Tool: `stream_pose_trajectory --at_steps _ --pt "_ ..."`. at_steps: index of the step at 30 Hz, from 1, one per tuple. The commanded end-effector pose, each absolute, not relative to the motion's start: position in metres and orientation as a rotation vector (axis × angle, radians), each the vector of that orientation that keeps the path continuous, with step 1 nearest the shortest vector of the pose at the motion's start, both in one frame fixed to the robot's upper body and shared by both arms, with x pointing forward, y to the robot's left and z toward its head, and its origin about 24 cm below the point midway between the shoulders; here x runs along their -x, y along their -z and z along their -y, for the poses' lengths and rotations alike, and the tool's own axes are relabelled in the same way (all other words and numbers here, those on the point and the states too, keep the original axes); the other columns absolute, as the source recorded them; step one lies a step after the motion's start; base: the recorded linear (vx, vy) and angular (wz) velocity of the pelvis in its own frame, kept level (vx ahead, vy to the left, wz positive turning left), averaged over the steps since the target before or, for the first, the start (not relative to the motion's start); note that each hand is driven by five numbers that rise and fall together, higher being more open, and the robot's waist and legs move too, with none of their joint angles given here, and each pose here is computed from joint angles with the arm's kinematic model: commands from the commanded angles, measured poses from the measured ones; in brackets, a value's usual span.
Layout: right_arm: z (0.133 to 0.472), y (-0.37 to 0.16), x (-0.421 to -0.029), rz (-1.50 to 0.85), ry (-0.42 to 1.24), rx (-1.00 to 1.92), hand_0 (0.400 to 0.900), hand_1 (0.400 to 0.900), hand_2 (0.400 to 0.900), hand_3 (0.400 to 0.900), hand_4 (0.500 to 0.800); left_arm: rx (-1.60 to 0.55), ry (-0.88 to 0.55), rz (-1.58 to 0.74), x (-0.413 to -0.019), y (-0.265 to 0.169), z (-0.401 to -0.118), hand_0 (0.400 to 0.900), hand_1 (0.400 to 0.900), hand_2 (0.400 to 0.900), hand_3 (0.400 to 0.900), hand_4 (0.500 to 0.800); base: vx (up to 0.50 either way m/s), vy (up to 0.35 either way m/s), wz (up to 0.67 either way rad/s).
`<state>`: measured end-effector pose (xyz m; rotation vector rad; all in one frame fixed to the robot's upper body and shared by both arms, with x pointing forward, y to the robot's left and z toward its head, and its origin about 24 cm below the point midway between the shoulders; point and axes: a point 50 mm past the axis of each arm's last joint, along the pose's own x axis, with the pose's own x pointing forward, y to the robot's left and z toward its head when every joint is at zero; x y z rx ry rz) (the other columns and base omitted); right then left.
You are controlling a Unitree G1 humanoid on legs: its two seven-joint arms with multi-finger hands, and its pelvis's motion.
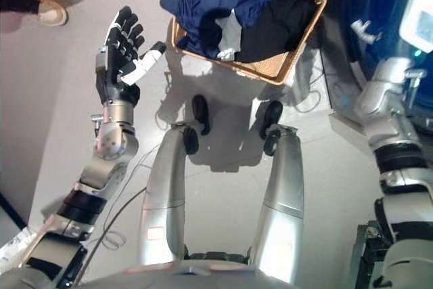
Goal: Put the clothes in the basket into the washing machine.
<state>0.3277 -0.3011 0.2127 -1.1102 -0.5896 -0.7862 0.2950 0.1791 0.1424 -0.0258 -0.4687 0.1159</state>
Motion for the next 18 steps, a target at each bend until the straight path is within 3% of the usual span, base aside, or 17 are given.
stream_pose_trajectory --at_steps 1,6,9,12,15,18 --pt "0.294 -0.221 -0.314 0.724 0.849 1.023 0.900 0.900 0.900 0.900 0.800 0.057 -0.194 0.508 -0.283 -0.136 -0.191 0.900 0.900 0.900 0.900 0.800 -0.009 0.038 -0.03" --pt "0.268 -0.205 -0.306 0.767 0.753 0.822 0.900 0.900 0.900 0.900 0.800 0.064 -0.207 0.480 -0.280 -0.128 -0.191 0.900 0.900 0.900 0.900 0.800 -0.004 0.045 -0.05" --pt "0.233 -0.172 -0.299 0.716 0.566 0.508 0.900 0.900 0.900 0.900 0.800 0.099 -0.197 0.442 -0.280 -0.120 -0.187 0.900 0.900 0.900 0.900 0.800 -0.001 0.021 -0.04" --pt "0.227 -0.161 -0.295 0.684 0.488 0.445 0.900 0.900 0.900 0.900 0.800 0.113 -0.200 0.425 -0.280 -0.116 -0.189 0.900 0.900 0.900 0.900 0.800 0.002 0.004 -0.01" --pt "0.208 -0.143 -0.288 0.617 0.301 0.144 0.900 0.900 0.900 0.900 0.800 0.142 -0.189 0.415 -0.279 -0.114 -0.189 0.900 0.900 0.900 0.900 0.800 0.000 0.000 0.00" --pt "0.199 -0.130 -0.287 0.556 0.222 -0.015 0.900 0.900 0.900 0.900 0.800 0.154 -0.184 0.398 -0.280 -0.110 -0.189 0.900 0.900 0.900 0.900 0.800 0.001 0.007 -0.01"
